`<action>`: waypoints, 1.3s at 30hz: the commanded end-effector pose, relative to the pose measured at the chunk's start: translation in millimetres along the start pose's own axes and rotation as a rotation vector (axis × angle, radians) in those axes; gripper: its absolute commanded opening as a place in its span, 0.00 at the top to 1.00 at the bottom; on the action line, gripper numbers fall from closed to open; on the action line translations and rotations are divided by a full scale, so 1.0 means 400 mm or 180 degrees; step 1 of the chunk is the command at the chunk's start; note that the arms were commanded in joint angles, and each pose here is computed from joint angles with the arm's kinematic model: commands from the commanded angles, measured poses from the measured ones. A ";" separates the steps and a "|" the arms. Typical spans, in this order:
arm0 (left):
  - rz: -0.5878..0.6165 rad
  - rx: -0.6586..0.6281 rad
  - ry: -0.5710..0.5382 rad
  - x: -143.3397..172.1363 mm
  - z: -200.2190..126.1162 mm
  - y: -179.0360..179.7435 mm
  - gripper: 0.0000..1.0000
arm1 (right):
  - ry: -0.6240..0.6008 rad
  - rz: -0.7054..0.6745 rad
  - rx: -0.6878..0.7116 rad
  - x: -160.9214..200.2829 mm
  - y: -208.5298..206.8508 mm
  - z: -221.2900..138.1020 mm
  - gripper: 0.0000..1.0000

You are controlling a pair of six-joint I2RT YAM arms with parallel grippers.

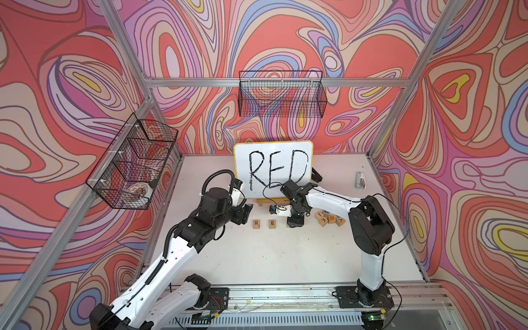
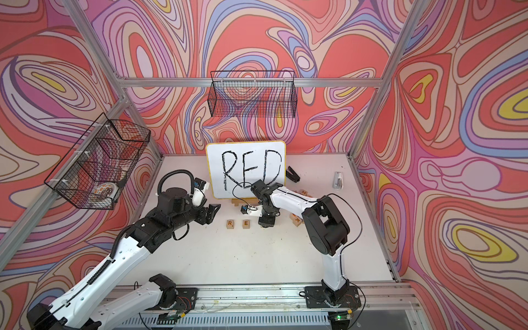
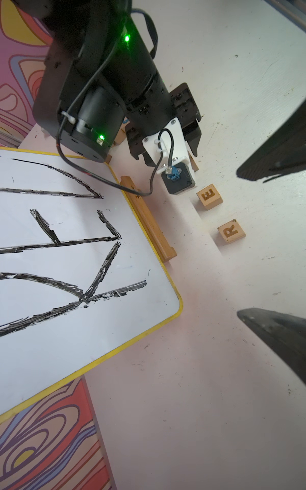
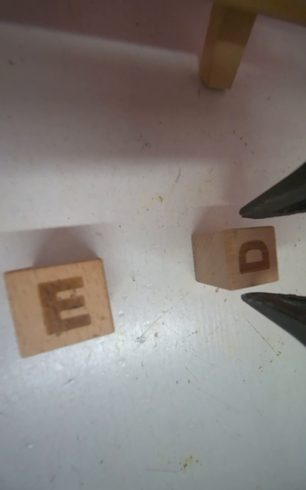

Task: Assemble the uppercase word "red" with letter blocks
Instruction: Pick up the letter block from the center of the board.

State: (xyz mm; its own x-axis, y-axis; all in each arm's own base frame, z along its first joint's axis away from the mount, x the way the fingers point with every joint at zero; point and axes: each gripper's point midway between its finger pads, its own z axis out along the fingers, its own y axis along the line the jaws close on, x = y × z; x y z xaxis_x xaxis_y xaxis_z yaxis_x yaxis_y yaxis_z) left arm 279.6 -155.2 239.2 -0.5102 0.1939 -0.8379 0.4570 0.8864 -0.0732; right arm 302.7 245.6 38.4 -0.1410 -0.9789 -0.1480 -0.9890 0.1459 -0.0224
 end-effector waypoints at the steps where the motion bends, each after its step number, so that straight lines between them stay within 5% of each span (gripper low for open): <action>1: 0.0055 -0.0014 0.0058 0.011 -0.001 -0.001 0.21 | -0.0052 0.0044 0.0002 -0.015 -0.012 0.003 0.54; 15: 0.0053 -0.0012 0.0047 0.009 -0.003 -0.001 0.21 | -0.0101 0.0142 -0.0015 -0.031 -0.018 0.004 0.62; 23: 0.0048 -0.0010 0.0042 0.008 -0.004 -0.001 0.21 | -0.0086 0.0269 -0.0121 -0.028 -0.001 -0.009 0.76; 39: 0.0045 0.0020 0.0021 0.006 -0.008 -0.005 0.21 | 0.0006 0.1279 0.0252 -0.026 0.001 -0.074 0.96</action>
State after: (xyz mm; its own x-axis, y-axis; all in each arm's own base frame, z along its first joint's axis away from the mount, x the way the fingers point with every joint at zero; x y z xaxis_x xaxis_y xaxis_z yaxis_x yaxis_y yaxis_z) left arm 279.7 -155.2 239.4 -0.5100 0.1938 -0.8381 0.4571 0.8864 -0.0732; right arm 300.6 252.1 54.0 -0.4156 -0.8984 -0.1419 -0.9075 0.4201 -0.0021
